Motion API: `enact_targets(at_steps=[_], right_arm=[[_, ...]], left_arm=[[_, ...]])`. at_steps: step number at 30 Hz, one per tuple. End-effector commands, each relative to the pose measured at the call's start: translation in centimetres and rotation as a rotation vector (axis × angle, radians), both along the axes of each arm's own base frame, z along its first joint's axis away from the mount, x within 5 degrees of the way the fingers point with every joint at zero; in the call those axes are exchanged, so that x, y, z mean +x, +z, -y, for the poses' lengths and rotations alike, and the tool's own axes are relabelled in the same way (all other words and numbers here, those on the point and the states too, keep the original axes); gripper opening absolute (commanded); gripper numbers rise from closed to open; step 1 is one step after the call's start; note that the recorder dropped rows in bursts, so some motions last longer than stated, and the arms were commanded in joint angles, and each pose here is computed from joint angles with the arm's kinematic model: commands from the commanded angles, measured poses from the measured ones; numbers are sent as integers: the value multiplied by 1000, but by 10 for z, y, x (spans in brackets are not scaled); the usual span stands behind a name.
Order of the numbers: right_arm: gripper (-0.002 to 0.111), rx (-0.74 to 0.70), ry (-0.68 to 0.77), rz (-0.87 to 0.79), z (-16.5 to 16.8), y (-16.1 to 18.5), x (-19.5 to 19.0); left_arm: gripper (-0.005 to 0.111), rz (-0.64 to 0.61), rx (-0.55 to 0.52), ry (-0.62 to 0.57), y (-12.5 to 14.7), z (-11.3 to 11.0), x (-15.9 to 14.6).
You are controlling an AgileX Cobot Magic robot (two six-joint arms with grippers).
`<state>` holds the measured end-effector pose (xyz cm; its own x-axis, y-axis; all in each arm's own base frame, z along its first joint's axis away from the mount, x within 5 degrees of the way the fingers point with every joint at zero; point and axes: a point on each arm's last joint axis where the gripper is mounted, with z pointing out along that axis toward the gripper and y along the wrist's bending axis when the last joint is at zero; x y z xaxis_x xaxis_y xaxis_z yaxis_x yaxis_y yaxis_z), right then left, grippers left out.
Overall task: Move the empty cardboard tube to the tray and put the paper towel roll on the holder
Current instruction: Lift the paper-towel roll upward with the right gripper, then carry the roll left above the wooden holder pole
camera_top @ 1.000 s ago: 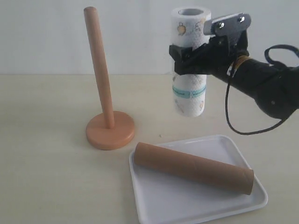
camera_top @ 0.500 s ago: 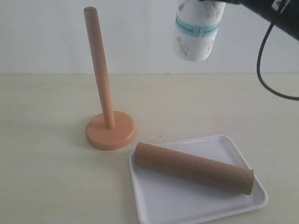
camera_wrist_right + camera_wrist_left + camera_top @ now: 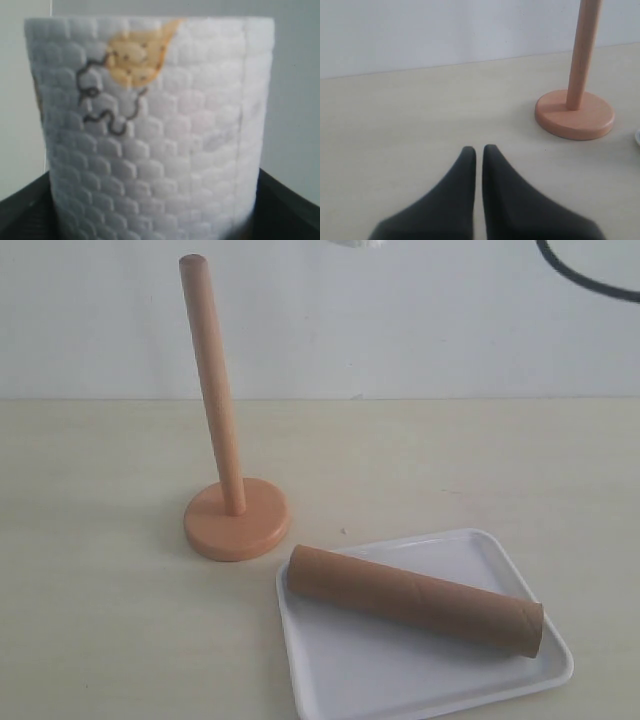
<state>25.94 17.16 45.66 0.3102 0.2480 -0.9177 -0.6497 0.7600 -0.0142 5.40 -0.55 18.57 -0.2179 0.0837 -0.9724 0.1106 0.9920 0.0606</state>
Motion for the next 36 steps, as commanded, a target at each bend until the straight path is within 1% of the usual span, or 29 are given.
enact_targets(at_steps=[1, 7, 11, 13, 15, 19, 23, 29, 32, 36], right_arm=[[0, 62, 47, 44, -9, 24, -8], [0, 63, 85, 32, -33, 30, 0], [0, 92, 99, 11, -49, 36, 18], [0, 75, 83, -24, -55, 34, 28], [0, 69, 90, -31, -60, 35, 28], [0, 17, 108, 35, -75, 38, 15], [0, 22, 104, -27, -70, 42, 10], [0, 80, 117, -29, -54, 62, -7], [0, 97, 127, -42, -54, 63, -7], [0, 84, 131, -60, -62, 52, 2]], left_arm=[[4, -1, -5, 2, -1, 0, 0], [4, -1, -5, 2, -1, 0, 0], [4, -1, -5, 2, -1, 0, 0], [4, -1, -5, 2, -1, 0, 0], [4, -1, -5, 2, -1, 0, 0], [4, -1, -5, 2, -1, 0, 0], [4, -1, -5, 2, -1, 0, 0], [4, -1, -5, 2, -1, 0, 0], [4, -1, -5, 2, -1, 0, 0], [4, -1, -5, 2, -1, 0, 0]])
